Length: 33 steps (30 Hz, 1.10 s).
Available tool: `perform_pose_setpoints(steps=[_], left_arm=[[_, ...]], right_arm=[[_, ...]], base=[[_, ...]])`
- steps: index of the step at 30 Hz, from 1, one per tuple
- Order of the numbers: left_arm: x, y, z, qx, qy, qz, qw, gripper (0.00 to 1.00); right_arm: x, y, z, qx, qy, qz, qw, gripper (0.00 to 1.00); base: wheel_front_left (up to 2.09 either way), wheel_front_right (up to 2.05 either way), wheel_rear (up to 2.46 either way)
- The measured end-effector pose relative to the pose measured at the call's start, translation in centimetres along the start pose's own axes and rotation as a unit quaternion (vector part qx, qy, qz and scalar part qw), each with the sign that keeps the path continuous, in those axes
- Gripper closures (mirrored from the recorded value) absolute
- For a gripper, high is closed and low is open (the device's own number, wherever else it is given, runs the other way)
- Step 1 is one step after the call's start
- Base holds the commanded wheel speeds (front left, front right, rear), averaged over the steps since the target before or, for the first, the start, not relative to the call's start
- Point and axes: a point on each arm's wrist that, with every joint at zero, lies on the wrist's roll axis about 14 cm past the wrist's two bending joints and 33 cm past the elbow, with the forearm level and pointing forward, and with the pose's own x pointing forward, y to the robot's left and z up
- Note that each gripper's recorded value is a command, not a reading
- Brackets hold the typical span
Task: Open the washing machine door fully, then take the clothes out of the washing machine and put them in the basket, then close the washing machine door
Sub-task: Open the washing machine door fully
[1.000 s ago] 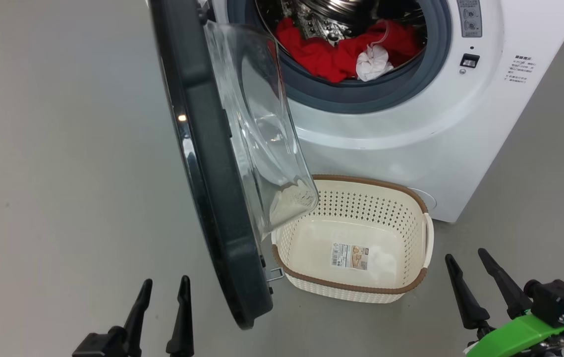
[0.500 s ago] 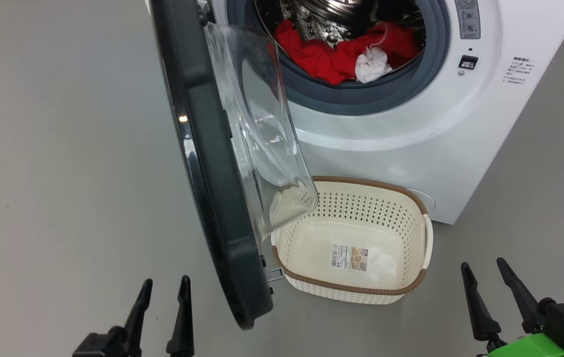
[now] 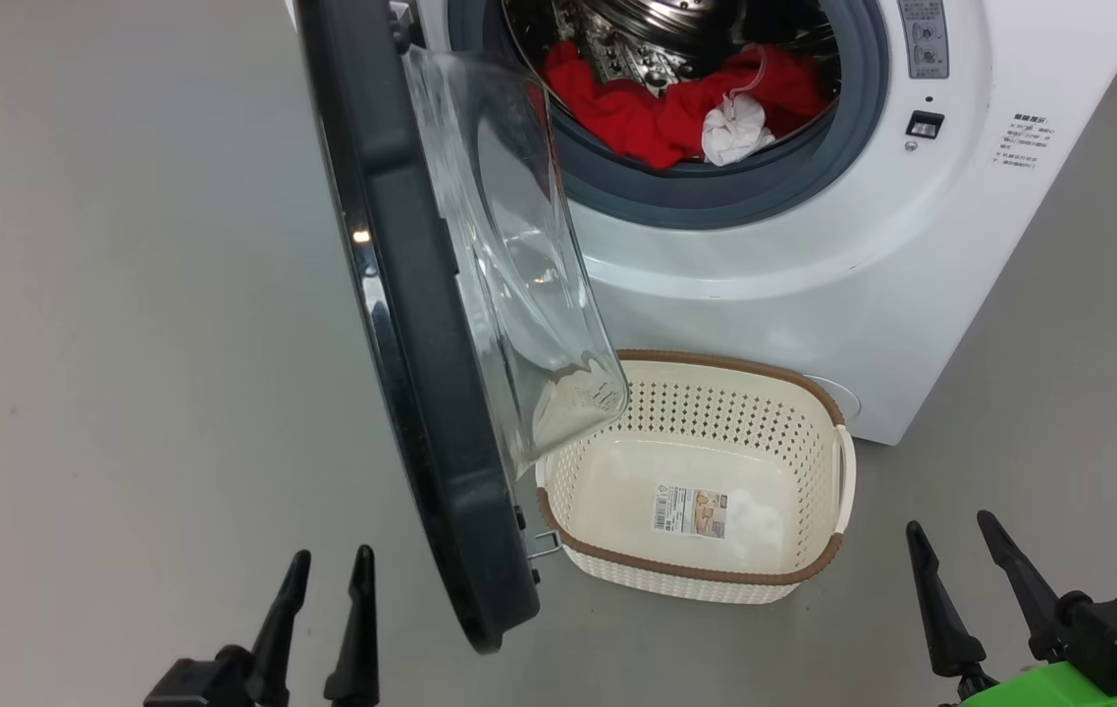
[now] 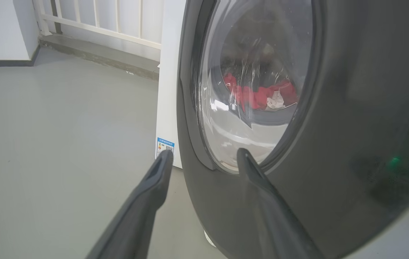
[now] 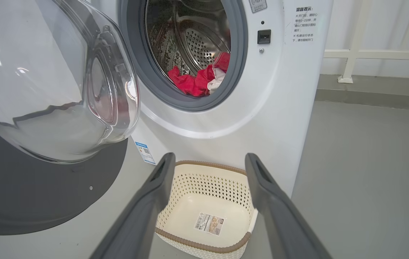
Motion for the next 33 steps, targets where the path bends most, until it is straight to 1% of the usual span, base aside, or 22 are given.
perform_pose_setpoints(steps=[1,2,7,10,13,17,19,22,25,28,31,33], left_arm=[[0.0,0.0,0.1,-0.001,-0.001,-0.001,1.000,0.98],[0.0,0.0,0.1,-0.001,-0.002,-0.001,1.000,1.00],[0.3,0.3,1.5,-0.016,-0.024,0.006,1.000,1.00],[0.6,0.5,3.6,-0.022,-0.055,0.008,0.998,1.00],[1.3,-0.1,6.8,-0.028,-0.105,-0.002,0.994,1.00],[1.6,-2.0,12.1,-0.039,-0.185,-0.033,0.981,1.00],[1.3,-3.6,14.7,-0.037,-0.224,-0.060,0.972,1.00],[0.6,-6.7,16.6,-0.026,-0.256,-0.107,0.961,1.00],[0.0,-10.0,16.0,-0.016,-0.250,-0.157,0.955,1.00],[-0.6,-13.2,14.4,-0.022,-0.226,-0.211,0.951,1.00],[-0.8,-15.1,11.7,-0.029,-0.183,-0.241,0.953,1.00],[-0.8,-16.0,9.0,-0.048,-0.135,-0.253,0.957,1.00]], right_arm=[[0.0,0.0,0.0,0.000,-0.001,0.000,1.000,0.00],[0.0,0.0,0.1,-0.002,-0.001,0.001,1.000,0.00],[0.0,0.1,0.1,-0.002,-0.002,0.002,1.000,0.00],[0.0,0.2,0.1,-0.002,-0.002,0.003,1.000,0.00],[0.0,0.2,0.2,-0.002,-0.003,0.004,1.000,0.00],[0.1,0.2,0.0,-0.001,-0.001,0.003,1.000,0.00],[0.1,0.1,-0.1,-0.001,0.001,0.003,1.000,0.00],[0.1,0.1,-0.2,0.000,0.003,0.002,1.000,0.00],[0.0,0.0,-0.3,0.001,0.004,0.001,1.000,0.00],[0.0,-0.1,-0.4,0.002,0.005,0.000,1.000,0.00],[0.0,-0.1,-0.6,0.003,0.008,0.000,1.000,0.00],[0.1,0.0,-0.7,0.003,0.008,0.001,1.000,0.00]], base=[[0.00,0.00,0.00],[0.00,0.00,0.00],[0.00,0.00,0.00],[0.00,0.00,0.00],[0.00,0.00,0.00],[0.00,0.00,0.00],[0.00,0.00,0.00],[0.00,0.00,0.00],[0.00,0.00,0.00],[0.00,0.00,0.00],[0.00,0.00,0.00],[0.00,0.00,0.00]])
